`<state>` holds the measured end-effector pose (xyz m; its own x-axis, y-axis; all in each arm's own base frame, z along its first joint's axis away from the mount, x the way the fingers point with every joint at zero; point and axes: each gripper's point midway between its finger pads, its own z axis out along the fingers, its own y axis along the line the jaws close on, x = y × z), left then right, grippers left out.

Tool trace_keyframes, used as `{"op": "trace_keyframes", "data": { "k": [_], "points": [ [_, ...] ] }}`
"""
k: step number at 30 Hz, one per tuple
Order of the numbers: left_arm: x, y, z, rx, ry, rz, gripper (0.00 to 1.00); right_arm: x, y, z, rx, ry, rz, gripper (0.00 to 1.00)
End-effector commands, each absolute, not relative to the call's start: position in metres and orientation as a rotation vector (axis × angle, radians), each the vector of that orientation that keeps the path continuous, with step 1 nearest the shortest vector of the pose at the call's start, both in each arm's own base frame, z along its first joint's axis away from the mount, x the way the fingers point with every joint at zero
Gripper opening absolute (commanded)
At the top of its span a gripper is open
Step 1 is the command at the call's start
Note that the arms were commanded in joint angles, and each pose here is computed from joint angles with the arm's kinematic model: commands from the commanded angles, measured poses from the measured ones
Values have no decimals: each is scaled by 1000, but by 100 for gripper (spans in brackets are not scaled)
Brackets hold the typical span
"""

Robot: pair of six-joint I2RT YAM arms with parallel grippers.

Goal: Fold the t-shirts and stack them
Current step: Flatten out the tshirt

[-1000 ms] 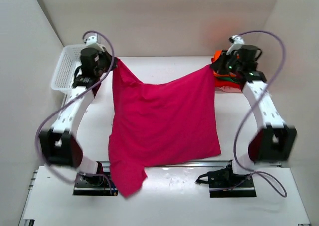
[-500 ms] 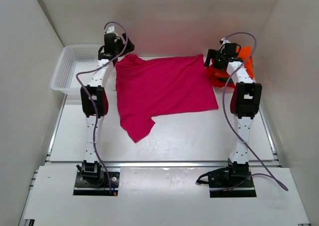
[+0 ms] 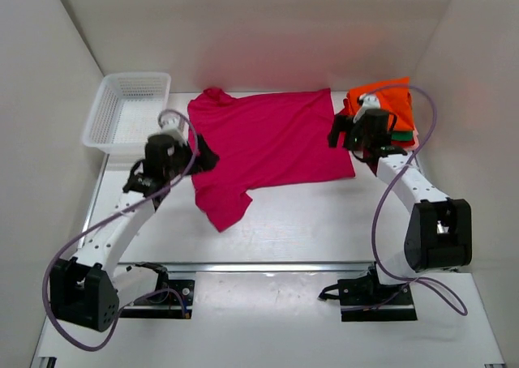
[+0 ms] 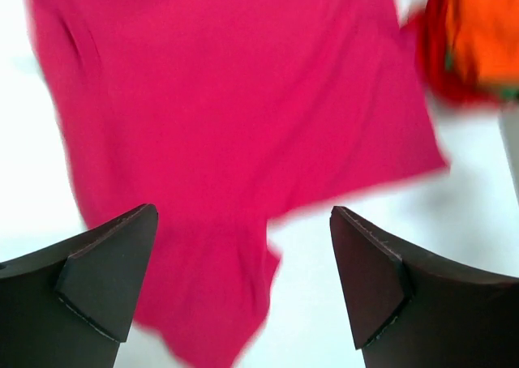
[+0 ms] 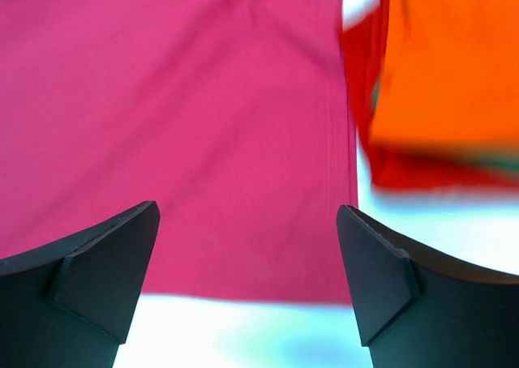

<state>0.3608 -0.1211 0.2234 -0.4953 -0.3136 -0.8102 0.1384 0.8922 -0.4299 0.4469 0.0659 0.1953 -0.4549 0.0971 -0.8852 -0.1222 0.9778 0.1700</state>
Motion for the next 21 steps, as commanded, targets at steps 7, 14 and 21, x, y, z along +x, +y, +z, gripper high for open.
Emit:
{"op": "trace_keyframes", "data": {
  "k": [7,14,21],
  "points": [
    [251,-135,61,-274,2382,-584,99,404,36,94,309,2217,177,86],
    [237,-137,33,-300,2479,-566,99,409,30,59,392,2302,119,86],
    [223,-177,23,-138,2657,-620,99,414,24,37,469,2354,101,86]
  ]
}}
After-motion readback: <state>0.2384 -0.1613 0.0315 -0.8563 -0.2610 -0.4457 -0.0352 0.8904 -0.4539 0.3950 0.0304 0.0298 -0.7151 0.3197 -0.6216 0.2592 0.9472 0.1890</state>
